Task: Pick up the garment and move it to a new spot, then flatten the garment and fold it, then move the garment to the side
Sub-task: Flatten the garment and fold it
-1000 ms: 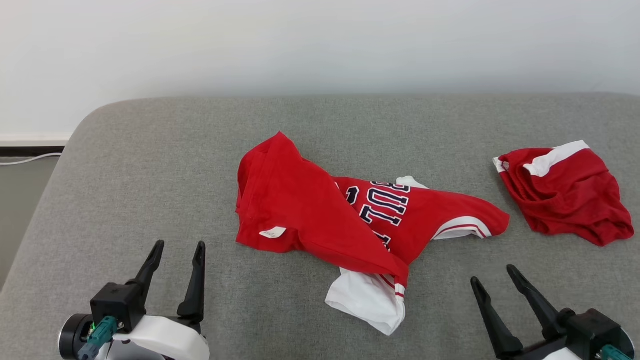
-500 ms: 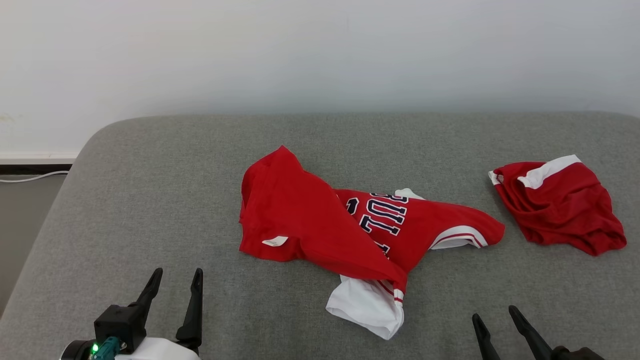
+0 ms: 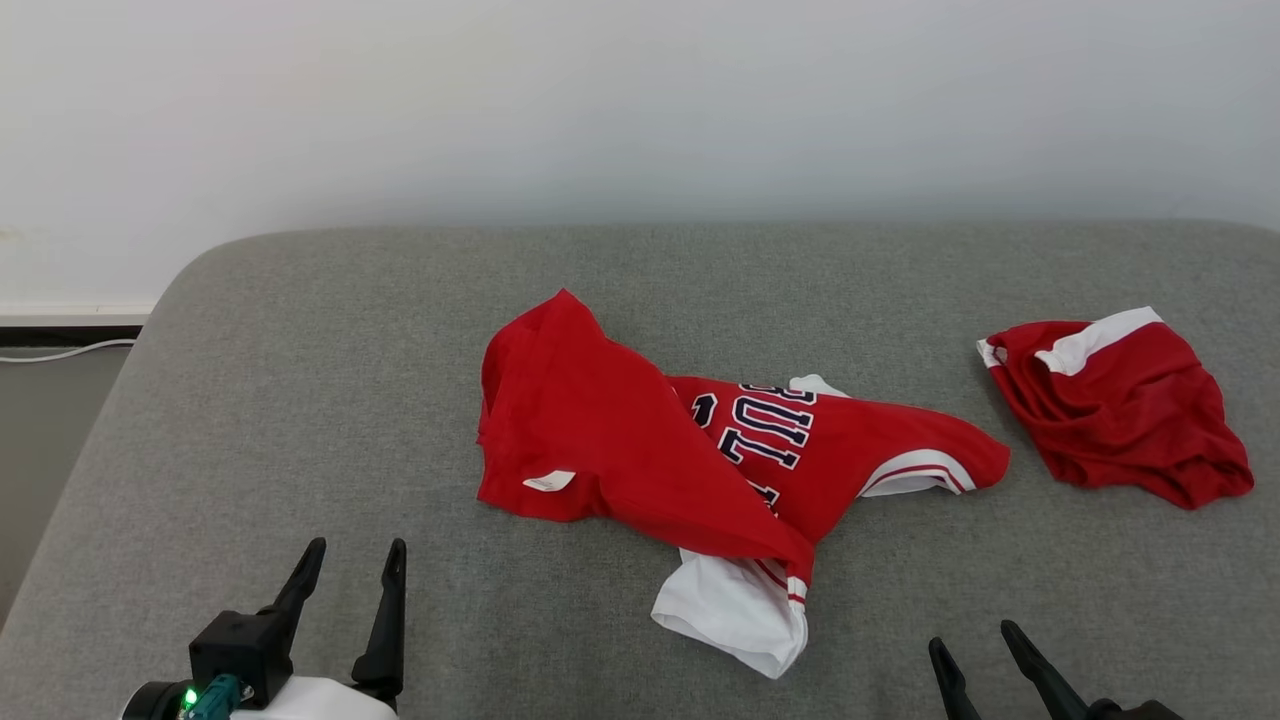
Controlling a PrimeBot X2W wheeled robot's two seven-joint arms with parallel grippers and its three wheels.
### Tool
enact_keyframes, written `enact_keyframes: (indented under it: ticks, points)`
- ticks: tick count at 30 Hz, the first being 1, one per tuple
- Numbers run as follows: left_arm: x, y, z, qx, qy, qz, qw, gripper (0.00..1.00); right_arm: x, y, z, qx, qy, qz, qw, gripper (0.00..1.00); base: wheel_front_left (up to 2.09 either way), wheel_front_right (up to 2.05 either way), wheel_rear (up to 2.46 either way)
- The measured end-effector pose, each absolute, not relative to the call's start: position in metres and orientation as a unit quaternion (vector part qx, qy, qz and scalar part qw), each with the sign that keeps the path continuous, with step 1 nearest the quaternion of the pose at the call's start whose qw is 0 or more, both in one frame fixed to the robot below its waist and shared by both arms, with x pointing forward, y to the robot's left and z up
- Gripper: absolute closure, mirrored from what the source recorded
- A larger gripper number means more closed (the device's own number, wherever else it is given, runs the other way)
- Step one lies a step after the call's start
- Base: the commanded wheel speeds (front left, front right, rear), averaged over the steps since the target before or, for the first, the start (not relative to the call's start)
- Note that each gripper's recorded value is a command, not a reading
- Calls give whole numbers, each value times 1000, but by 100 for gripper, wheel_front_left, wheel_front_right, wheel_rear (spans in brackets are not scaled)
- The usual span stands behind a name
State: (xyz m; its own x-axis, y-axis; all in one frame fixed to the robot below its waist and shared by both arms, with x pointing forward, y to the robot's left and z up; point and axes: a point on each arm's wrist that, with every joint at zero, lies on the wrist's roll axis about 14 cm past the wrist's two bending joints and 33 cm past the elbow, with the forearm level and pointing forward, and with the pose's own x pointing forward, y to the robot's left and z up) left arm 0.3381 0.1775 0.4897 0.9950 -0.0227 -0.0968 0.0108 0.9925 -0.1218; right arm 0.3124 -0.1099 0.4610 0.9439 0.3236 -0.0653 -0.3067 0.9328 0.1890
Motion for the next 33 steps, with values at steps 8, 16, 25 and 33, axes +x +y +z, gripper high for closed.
enact_keyframes:
  ticks: [8,16,25,33]
  points:
    - [338,179,487,-65,55,-5,996,0,307,-94,453,94,64,183,977,0,0,0,0]
    - [339,182,480,-67,64,1,996,0,298,-57,423,125,126,230,957,0,0,0,0]
    - [356,173,479,-75,65,-20,995,0,325,-14,410,129,155,290,935,0,0,0,0]
    - [386,142,467,-77,98,-93,988,0,346,19,397,131,178,338,915,0,0,0,0]
